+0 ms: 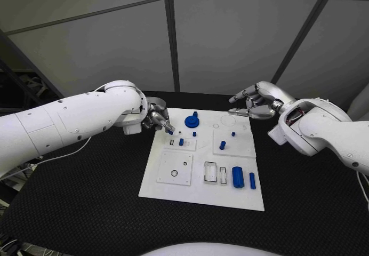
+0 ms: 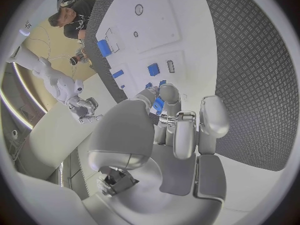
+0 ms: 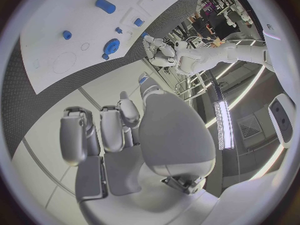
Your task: Assemble the parts on the task board
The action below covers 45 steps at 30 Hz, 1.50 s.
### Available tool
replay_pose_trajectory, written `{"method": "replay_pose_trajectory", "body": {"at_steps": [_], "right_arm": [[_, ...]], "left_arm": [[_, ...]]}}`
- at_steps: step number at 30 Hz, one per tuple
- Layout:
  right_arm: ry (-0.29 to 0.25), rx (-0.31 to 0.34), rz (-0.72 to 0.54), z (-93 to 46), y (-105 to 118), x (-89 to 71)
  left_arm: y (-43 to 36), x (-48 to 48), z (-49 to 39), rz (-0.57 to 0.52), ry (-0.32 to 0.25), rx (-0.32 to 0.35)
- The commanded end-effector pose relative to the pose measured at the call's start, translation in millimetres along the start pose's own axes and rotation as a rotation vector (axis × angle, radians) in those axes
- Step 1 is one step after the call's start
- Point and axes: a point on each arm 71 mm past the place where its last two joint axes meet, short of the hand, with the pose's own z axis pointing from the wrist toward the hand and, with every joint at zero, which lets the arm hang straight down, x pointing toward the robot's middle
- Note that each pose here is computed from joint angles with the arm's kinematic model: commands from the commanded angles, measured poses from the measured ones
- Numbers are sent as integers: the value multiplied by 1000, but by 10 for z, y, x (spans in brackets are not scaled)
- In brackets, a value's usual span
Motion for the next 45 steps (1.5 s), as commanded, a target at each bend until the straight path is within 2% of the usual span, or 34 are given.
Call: {"method": "replay_pose_trajectory", "body": {"at_steps": [1, 9, 16, 32, 45], "right_arm": [[-1, -6, -1, 4, 10, -10], [0, -6, 0, 5, 10, -8], [0, -6, 0, 3, 11, -8], [2, -6, 0, 5, 14, -5], [3, -7, 0, 5, 16, -3]], "left_arm": [[-25, 36, 8, 7, -22, 15], [5, 155, 49, 26, 8, -2], [21, 201, 54, 35, 28, -14], [42, 239, 52, 45, 49, -39], [63, 238, 78, 71, 33, -55]]}}
